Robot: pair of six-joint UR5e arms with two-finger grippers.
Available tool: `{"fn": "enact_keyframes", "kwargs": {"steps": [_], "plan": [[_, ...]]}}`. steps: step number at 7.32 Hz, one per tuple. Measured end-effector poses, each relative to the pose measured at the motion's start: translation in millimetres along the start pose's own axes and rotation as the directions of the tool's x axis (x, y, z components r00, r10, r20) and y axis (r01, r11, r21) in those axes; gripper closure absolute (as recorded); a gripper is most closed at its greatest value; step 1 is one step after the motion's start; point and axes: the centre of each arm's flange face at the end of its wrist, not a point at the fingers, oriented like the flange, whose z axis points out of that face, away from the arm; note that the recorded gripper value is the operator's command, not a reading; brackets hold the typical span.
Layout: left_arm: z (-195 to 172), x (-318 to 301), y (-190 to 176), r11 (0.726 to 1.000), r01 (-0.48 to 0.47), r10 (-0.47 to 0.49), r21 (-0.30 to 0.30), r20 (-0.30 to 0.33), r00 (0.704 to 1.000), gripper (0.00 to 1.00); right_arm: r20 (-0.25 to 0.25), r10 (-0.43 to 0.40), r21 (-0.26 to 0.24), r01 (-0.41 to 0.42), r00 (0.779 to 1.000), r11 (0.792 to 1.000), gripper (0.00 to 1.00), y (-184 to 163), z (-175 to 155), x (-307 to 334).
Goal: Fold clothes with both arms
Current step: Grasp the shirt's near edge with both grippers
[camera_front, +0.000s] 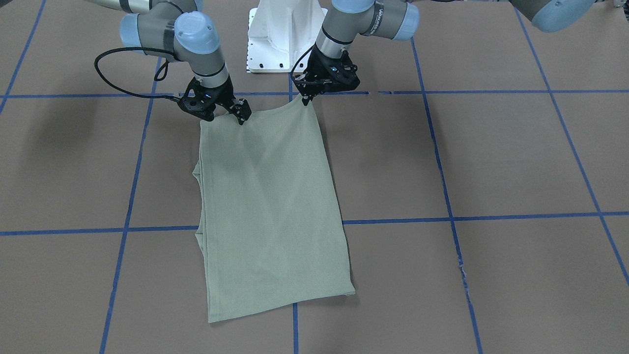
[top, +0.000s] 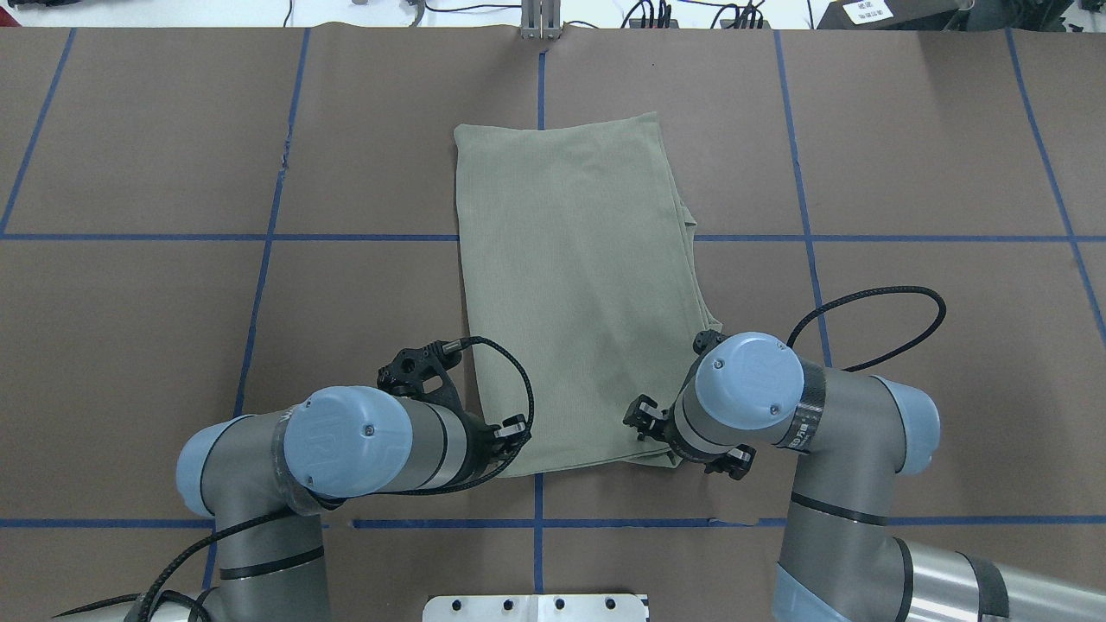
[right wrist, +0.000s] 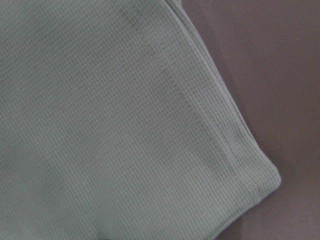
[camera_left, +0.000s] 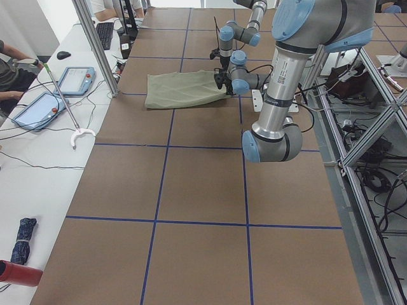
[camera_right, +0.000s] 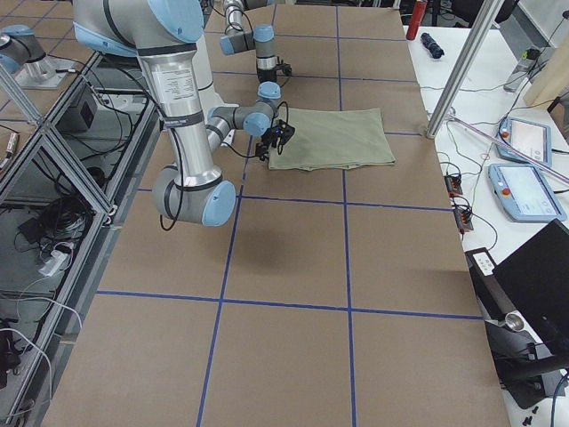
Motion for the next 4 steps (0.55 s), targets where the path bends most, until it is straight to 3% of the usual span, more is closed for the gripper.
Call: {"fn": "enact_keyframes", "kwargs": {"steps": [2,3,4], "plan": [[0.5,-1.2,-0.3,1.0,0.0,0.0,0.0,0.002,1.0,1.0,-0.003,0.0,0.0,0.0,1.0,1.0,0.87,0.0,1.1,1.2],[0.6,-1.4,-0.4,1.0,0.0,0.0,0.001,0.003,1.0,1.0,-0.001,-0.001,-0.002,0.001,1.0,1.0,0.99,0.7,0.6,0.6],[0.7,-1.6,-0.4,1.0,0.0,0.0,0.001,0.003,1.0,1.0,-0.001,-0.001,-0.004,0.001,1.0,1.0,1.0,1.6,0.5,0.2]]}}
